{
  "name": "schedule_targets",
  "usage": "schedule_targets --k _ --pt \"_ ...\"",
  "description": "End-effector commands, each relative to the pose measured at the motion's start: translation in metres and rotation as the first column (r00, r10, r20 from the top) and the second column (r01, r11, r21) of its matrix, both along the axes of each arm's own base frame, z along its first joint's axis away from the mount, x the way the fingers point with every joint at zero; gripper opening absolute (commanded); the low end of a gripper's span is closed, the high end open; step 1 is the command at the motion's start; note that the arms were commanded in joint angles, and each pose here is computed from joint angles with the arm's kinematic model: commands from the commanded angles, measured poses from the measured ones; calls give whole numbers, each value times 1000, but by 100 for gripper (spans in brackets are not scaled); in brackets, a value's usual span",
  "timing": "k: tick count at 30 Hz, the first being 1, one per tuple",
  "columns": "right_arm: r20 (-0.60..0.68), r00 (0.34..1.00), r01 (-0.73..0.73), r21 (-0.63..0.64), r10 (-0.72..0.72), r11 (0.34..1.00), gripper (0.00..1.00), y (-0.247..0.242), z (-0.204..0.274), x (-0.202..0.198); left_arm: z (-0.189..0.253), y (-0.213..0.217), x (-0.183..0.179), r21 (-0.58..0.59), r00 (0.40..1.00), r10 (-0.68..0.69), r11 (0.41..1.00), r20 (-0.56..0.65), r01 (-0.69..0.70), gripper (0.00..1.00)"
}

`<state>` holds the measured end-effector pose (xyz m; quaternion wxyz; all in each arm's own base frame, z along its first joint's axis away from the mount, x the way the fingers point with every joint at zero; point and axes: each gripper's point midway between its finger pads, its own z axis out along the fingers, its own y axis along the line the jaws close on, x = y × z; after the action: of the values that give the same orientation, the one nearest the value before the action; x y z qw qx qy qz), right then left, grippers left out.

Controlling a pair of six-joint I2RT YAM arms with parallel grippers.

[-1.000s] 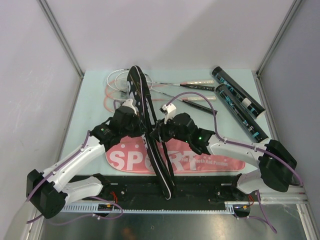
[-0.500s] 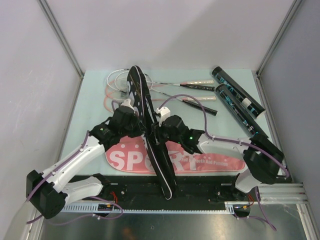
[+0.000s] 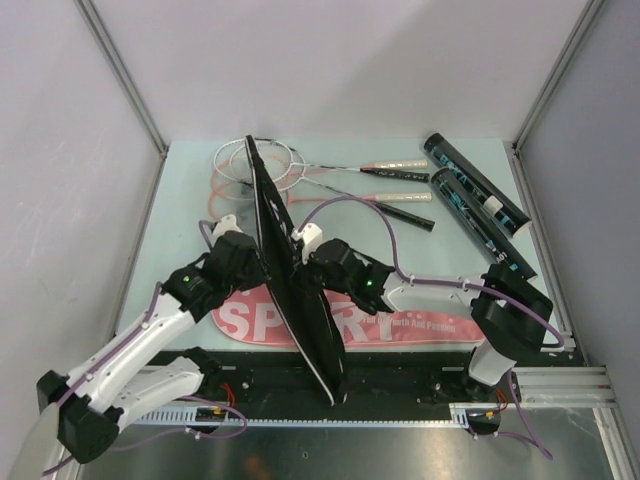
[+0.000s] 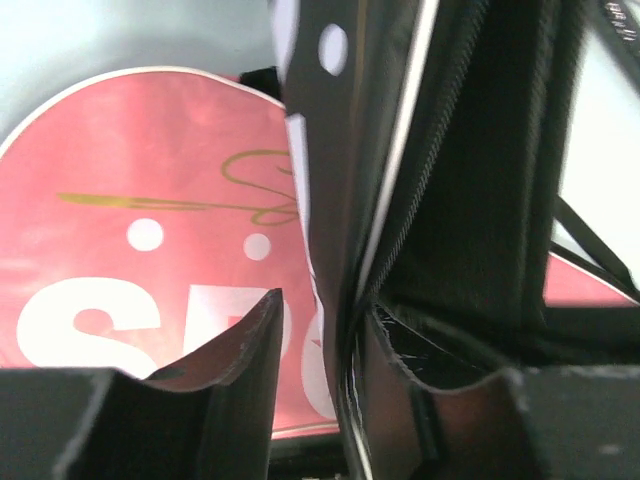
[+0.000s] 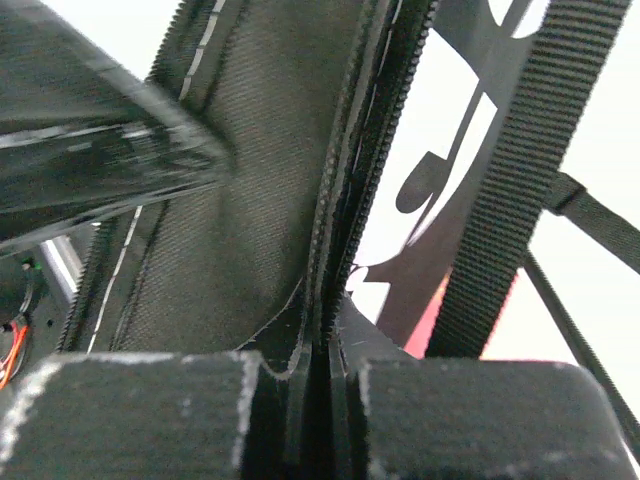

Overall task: Pack up the badminton gear
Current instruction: Open the racket bag at the center of the board.

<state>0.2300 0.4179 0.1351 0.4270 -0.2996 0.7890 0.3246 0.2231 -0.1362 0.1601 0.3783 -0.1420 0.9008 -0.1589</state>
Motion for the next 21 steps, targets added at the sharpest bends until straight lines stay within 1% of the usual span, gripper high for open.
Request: schedule_targets --k 1,3,4,7,8,9,10,11,12,13,14,15,17,19,20,21 --pt "109 990 -97 106 86 990 0 28 47 -14 -2 16 23 74 994 113 991 -7 -112 43" --pt "93 989 -125 113 115 986 0 29 47 -20 2 18 34 89 992 124 988 -1 -123 47" --pt "92 988 -132 114 122 985 0 29 47 -22 -3 20 40 101 992 128 987 -20 -125 47" --pt "88 985 -159 117 149 980 0 29 46 -28 0 24 54 118 992 130 985 -9 -128 48" --pt "97 985 -155 113 145 981 0 28 46 -25 3 22 57 117 996 88 989 -5 -86 42" --pt "94 988 -131 107 121 986 0 24 45 -18 5 23 59 116 998 70 991 -6 -69 10" --pt "79 991 -115 105 108 988 0 20 41 -12 7 31 60 119 997 74 990 -2 -73 0" --pt "62 993 -103 101 97 989 0 16 36 -4 11 34 55 117 999 45 992 16 -47 0" --pt "57 998 -44 95 38 994 0 2 31 21 12 37 50 112 999 31 993 23 -33 0" --pt "48 999 -16 77 13 997 0 -4 18 33 15 45 48 98 999 41 994 29 -43 0" --pt "44 999 11 69 -14 998 0 -12 12 46 16 45 36 69 1000 14 998 21 -15 0" --pt "32 999 14 77 -16 997 0 -21 9 61 15 48 32 61 1000 21 998 4 -21 0" --pt "22 1000 8 92 -10 996 0 -24 0 75 14 51 23 40 999 32 999 -20 -32 0" --pt "40 997 -65 125 61 990 1 -17 5 73 14 48 22 10 999 41 999 -26 -41 0" --pt "33 996 -88 127 84 988 9 -14 2 71 14 47 22 -9 997 66 998 -32 -66 0" --pt "26 988 -157 159 155 975 20 -3 12 62 10 48 25 0 996 80 997 -51 -80 0"
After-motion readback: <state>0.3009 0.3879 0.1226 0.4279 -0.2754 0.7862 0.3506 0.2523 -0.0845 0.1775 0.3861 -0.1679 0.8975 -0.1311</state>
